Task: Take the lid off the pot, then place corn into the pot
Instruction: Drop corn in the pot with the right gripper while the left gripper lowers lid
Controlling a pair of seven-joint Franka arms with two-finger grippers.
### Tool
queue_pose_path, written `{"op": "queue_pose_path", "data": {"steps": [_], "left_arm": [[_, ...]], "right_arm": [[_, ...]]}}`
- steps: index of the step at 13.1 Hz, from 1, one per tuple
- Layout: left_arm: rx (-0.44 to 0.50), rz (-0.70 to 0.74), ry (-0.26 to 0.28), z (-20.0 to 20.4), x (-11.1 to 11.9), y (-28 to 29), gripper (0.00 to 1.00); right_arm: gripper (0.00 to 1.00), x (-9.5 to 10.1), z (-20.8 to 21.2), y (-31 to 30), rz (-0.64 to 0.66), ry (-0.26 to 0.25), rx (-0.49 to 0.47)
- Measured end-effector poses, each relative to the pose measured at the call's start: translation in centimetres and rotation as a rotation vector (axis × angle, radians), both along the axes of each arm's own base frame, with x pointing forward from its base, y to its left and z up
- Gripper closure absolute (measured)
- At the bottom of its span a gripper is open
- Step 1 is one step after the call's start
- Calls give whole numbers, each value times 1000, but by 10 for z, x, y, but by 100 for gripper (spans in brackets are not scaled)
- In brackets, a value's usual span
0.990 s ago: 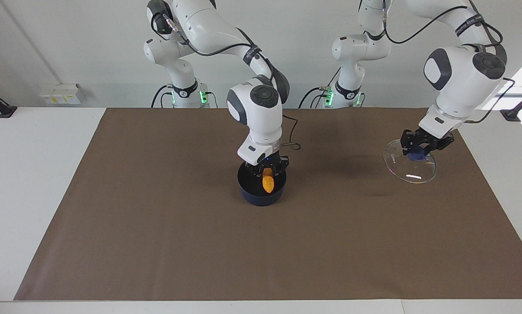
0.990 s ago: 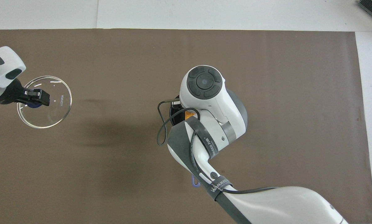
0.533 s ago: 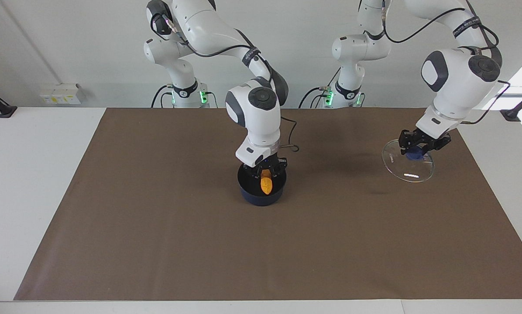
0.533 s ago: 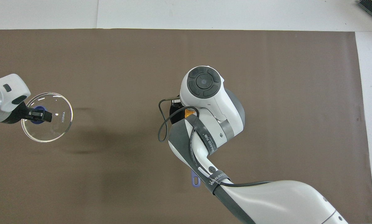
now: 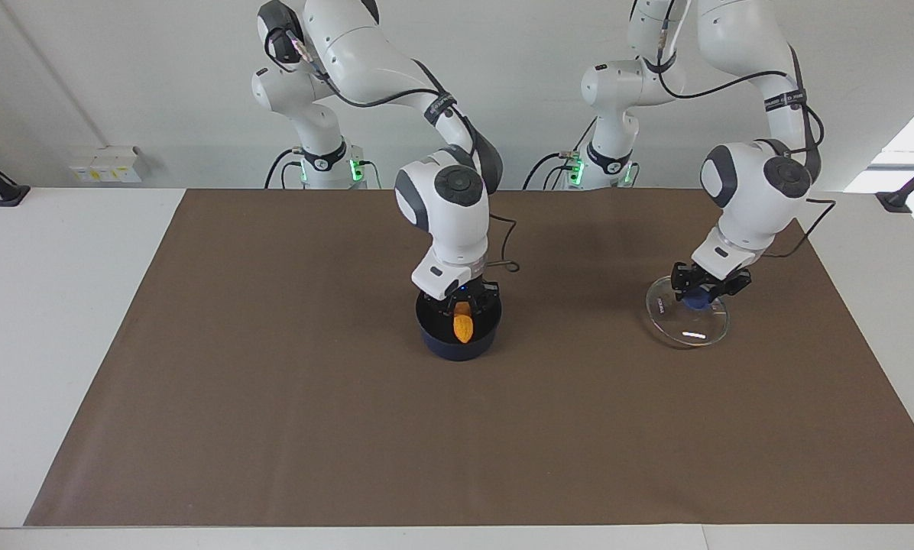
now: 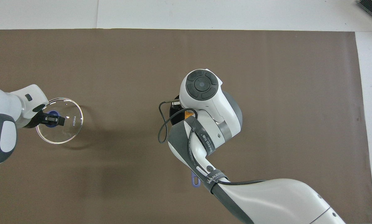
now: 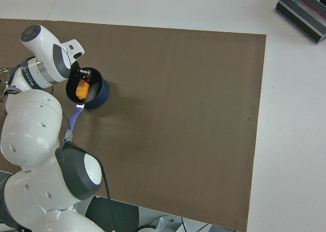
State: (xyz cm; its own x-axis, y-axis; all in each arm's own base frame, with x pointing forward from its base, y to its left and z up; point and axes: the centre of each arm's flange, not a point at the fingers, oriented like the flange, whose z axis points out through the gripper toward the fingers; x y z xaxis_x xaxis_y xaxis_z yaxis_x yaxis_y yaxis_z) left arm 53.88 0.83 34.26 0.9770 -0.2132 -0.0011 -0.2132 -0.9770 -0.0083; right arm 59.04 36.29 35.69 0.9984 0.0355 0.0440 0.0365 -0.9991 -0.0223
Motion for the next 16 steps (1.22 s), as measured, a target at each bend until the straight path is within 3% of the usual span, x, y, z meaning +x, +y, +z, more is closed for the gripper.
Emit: {"op": "queue_pose_path", "data": {"steps": [9, 13, 15, 16], "left_arm": [[-4, -36, 0, -10, -1, 2, 39], [-4, -35, 1, -12, 1, 5, 0], [-3, -36, -18, -3, 8, 5, 0], [-3, -34, -24, 7, 13, 5, 0]], "right_arm": [[61, -4, -13, -3, -1, 19, -12], [61, -6, -18, -4, 0, 27, -17], [56, -6, -18, -4, 0, 27, -17], [48, -6, -18, -4, 0, 26, -16]]}}
